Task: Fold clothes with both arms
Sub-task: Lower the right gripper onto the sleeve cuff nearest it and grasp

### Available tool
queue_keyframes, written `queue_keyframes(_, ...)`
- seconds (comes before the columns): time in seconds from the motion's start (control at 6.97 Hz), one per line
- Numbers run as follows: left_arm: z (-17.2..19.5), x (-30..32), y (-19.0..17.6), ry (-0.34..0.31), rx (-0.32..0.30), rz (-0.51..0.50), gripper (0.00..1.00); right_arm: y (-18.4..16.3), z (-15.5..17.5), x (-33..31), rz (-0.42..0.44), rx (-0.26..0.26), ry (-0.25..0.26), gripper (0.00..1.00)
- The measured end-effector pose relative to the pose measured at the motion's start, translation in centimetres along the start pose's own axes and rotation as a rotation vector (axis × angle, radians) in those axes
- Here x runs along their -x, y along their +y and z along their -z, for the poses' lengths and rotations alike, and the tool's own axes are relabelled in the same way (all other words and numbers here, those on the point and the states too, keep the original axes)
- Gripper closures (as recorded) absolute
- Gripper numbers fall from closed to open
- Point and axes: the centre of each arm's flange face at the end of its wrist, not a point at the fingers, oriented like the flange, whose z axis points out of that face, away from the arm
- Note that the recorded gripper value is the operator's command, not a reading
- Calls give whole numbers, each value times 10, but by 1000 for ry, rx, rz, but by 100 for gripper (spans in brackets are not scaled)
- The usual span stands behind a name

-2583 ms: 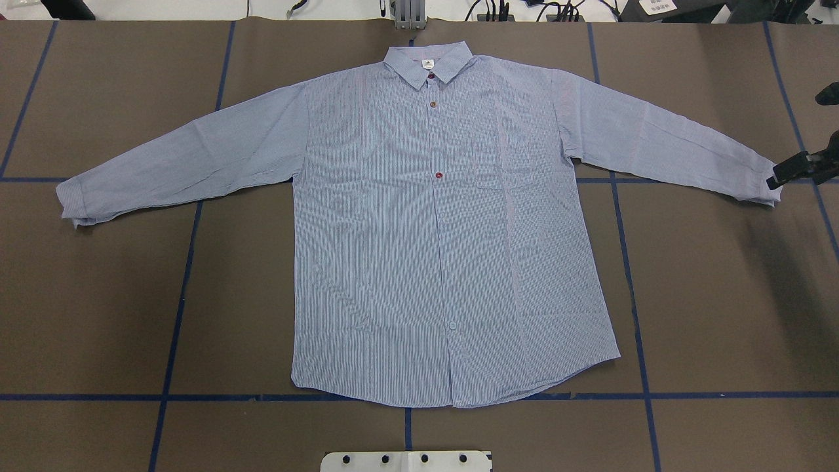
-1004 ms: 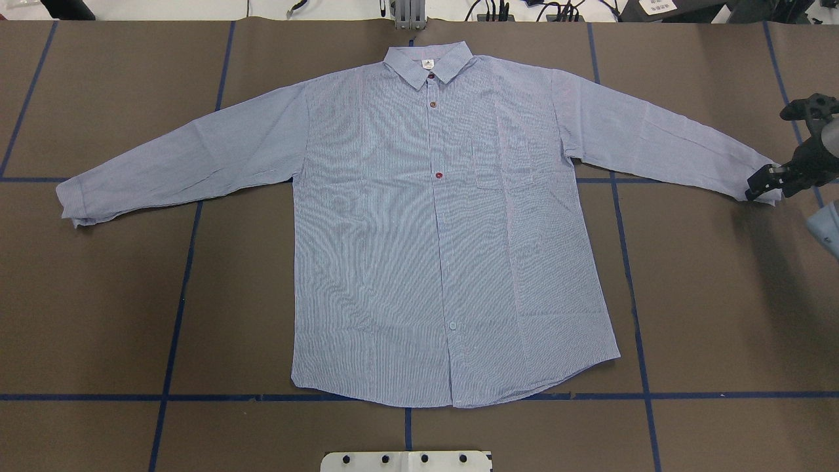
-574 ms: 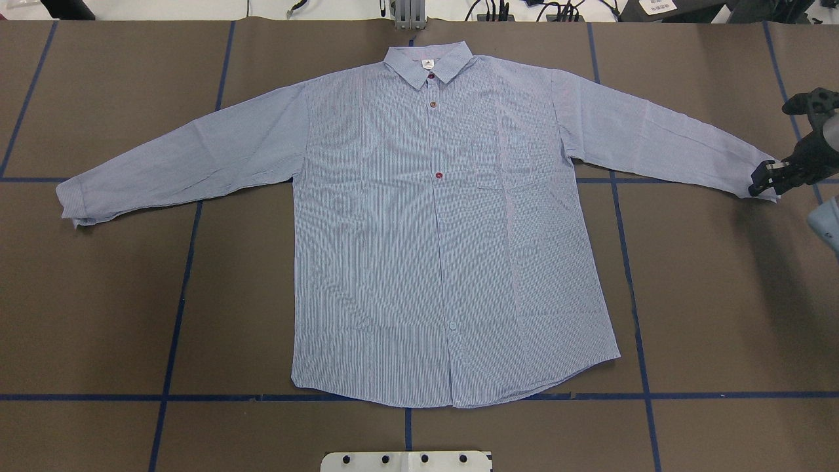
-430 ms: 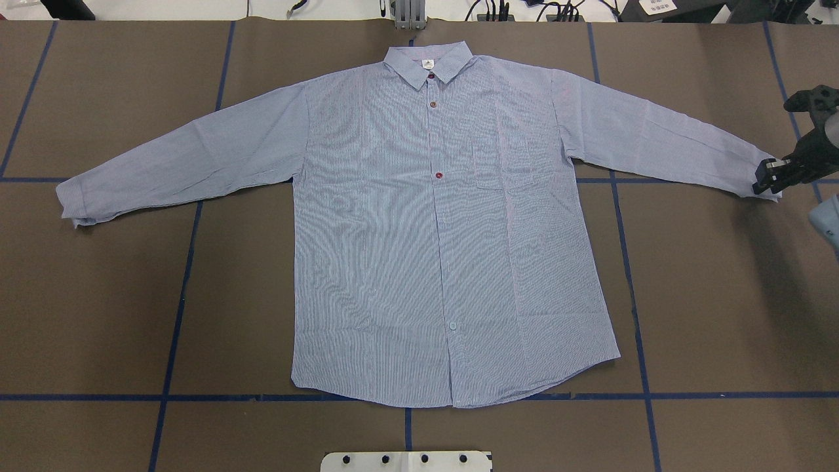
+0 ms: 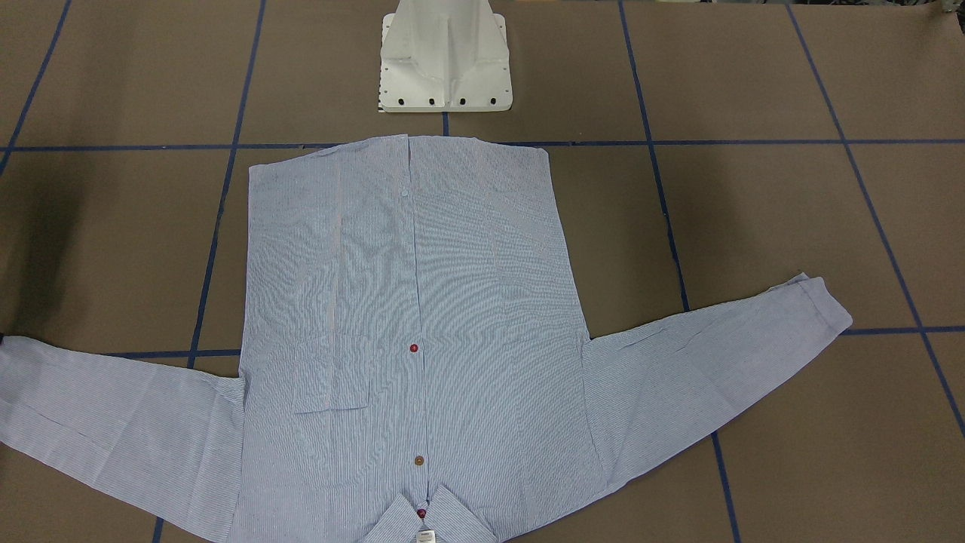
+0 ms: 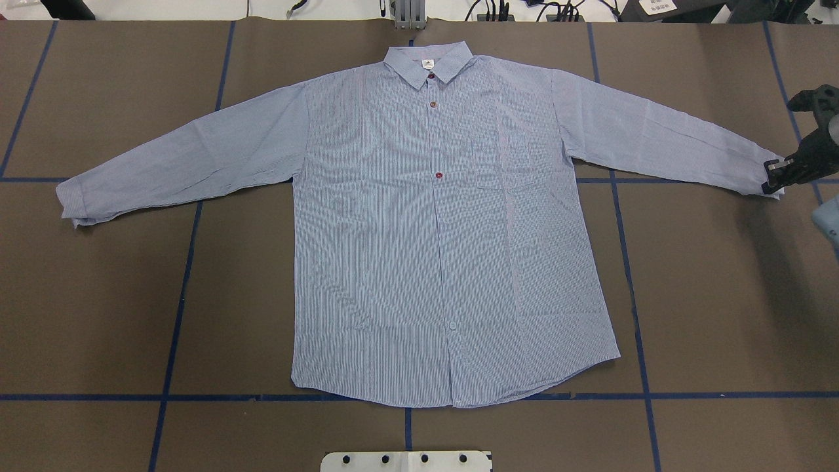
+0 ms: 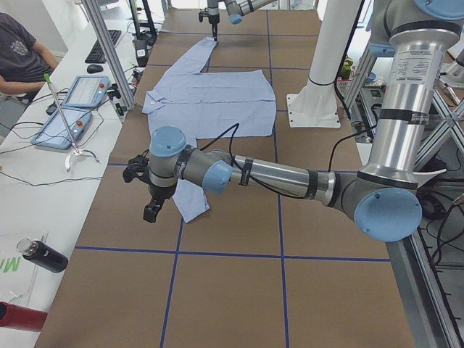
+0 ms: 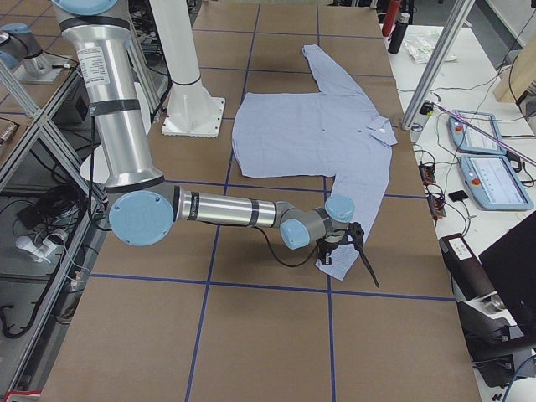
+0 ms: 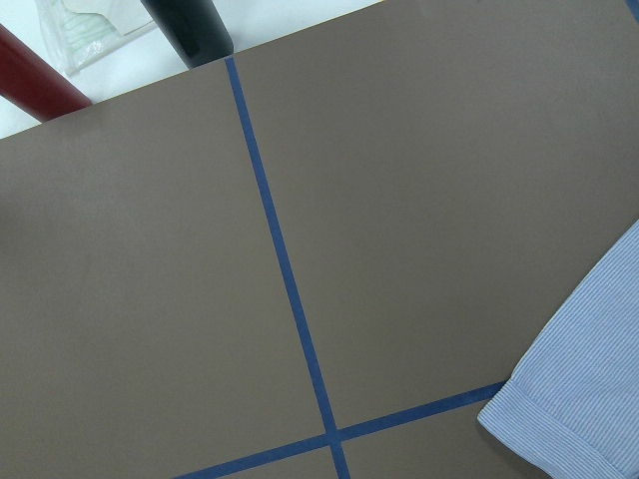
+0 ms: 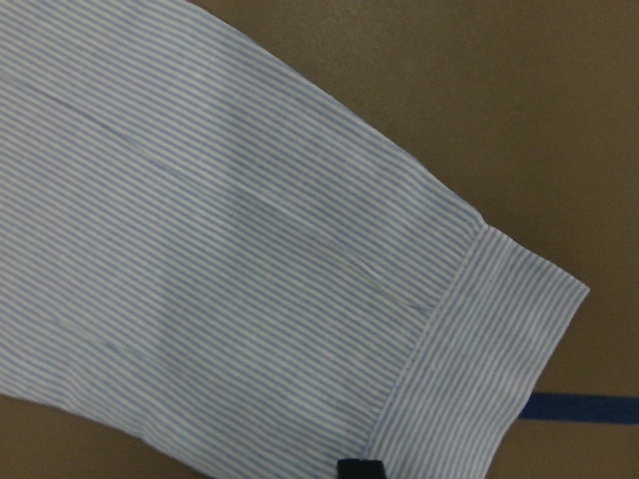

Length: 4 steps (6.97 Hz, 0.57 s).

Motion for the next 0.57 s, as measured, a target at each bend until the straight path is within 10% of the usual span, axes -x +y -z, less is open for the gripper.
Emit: queue_keyframes(0.57,0,0,-2,0,-1,-1,0,-2,0,1,3,0,3,4)
